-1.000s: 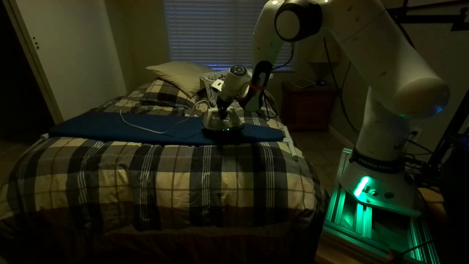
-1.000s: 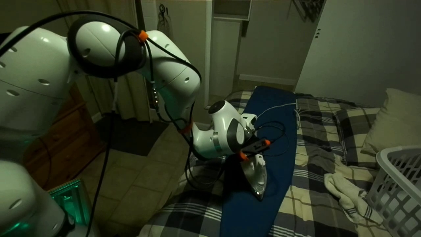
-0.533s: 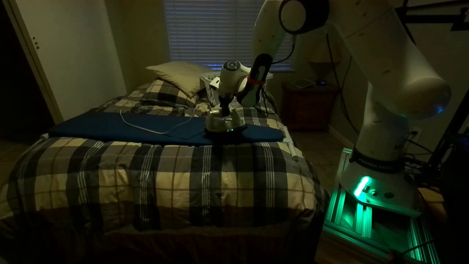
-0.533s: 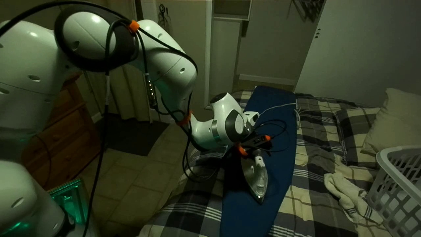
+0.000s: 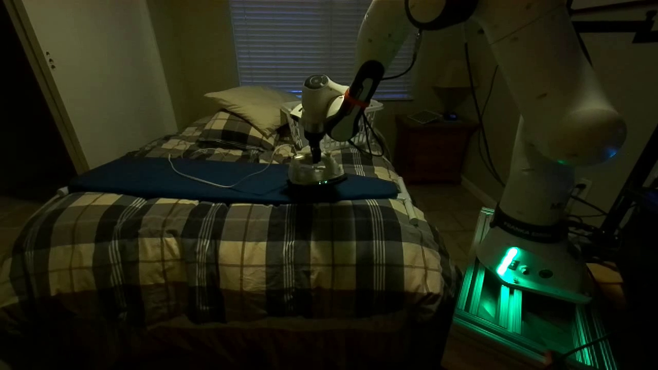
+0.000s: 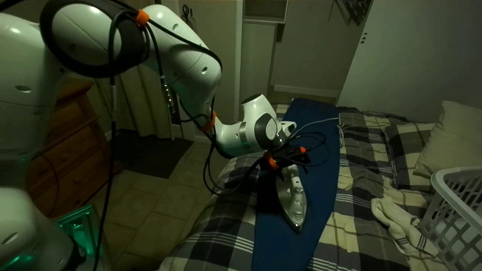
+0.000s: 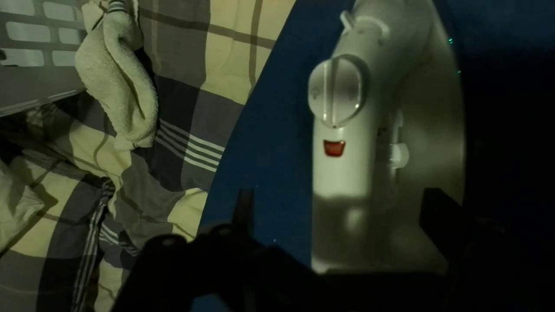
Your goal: Turn the iron to the left
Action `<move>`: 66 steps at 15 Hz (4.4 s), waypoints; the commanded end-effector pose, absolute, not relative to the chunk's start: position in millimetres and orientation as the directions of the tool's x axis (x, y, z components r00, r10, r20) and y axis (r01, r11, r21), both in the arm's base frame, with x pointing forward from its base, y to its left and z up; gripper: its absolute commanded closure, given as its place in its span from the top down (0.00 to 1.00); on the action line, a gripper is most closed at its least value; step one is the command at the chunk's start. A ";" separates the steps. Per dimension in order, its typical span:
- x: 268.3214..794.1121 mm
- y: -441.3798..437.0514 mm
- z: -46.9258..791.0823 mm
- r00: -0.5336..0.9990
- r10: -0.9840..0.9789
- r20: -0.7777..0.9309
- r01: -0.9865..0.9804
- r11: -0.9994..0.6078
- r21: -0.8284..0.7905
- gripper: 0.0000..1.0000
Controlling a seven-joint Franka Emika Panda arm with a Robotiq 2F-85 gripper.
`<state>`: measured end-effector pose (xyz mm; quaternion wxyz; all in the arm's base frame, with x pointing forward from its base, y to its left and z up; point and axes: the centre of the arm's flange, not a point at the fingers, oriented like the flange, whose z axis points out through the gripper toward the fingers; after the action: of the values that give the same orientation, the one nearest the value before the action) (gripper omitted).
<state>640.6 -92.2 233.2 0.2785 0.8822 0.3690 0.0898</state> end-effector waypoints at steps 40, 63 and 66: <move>579.6 -140.8 223.0 0.016 0.993 -0.116 0.781 0.060 0.622 0.12; 573.4 -164.3 319.8 -0.153 0.978 -0.139 0.837 0.203 0.507 1.00; 579.5 -158.6 336.6 -0.027 0.996 -0.087 0.864 0.067 0.498 1.00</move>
<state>542.7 -169.4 291.7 0.2374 0.6209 0.7269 0.1724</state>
